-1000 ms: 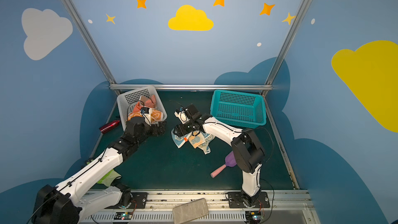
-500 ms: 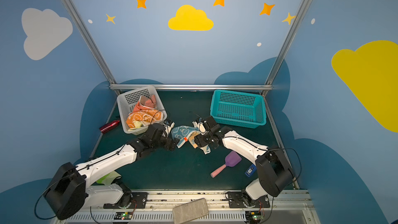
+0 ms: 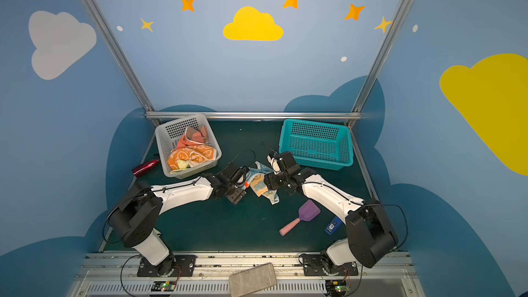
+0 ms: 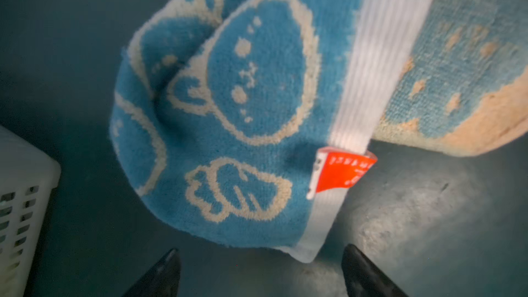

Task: Fold and stack the towels
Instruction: 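Grasp the tagged corner with the left gripper and another corner with the right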

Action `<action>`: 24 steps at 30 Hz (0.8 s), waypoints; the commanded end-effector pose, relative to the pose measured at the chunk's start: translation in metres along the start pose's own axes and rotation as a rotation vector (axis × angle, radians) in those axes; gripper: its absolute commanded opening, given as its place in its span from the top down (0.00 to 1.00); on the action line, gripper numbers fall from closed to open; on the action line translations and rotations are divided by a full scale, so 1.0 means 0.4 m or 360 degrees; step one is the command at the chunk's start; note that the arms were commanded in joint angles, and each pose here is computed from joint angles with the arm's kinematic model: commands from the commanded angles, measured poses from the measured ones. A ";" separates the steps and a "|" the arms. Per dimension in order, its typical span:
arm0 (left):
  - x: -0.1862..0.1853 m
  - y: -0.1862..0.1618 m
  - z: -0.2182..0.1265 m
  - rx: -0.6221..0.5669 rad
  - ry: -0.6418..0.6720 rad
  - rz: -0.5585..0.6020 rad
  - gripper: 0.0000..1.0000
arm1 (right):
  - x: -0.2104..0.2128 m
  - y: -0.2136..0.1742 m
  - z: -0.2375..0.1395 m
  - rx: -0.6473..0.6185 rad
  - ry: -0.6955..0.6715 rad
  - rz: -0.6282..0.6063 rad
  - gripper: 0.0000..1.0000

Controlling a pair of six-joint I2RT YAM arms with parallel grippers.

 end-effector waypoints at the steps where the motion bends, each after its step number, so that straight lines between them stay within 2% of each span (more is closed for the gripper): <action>1: 0.003 -0.016 0.007 0.0102 0.0033 0.0072 0.13 | -0.011 0.003 -0.016 -0.0041 -0.0013 0.0032 0.27; 5: -0.005 -0.026 0.018 0.0161 0.0036 0.0090 0.16 | -0.016 -0.004 -0.013 -0.0046 -0.0005 0.0047 0.28; 9: -0.007 -0.043 0.037 0.0235 0.0062 0.0109 0.24 | -0.019 -0.010 -0.007 -0.0050 0.0005 0.0068 0.29; 13: -0.021 -0.051 0.053 0.0306 0.0038 0.0147 0.39 | -0.022 -0.010 -0.009 -0.0056 0.0008 0.0073 0.30; 18: -0.036 -0.063 0.071 0.0403 -0.0012 0.0171 0.51 | -0.030 -0.010 -0.022 -0.0089 -0.0005 0.0078 0.31; 22: -0.057 -0.086 0.083 0.0547 -0.0136 0.0162 0.59 | -0.031 -0.012 -0.036 -0.0127 0.0000 0.0074 0.31; 24: -0.062 -0.093 0.087 0.0595 -0.0171 0.0154 0.67 | -0.029 -0.012 -0.043 -0.0149 0.0008 0.0061 0.31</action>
Point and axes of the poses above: each gripper's point midway between its finger pads, its own z axis out along the fingers, its own x axis along the line the jaws close on, y = z × x, the point moved 3 cm from there along -z, back along the fingers, and after that the axes turned 8 degrees about -z, right-handed, at the moved point
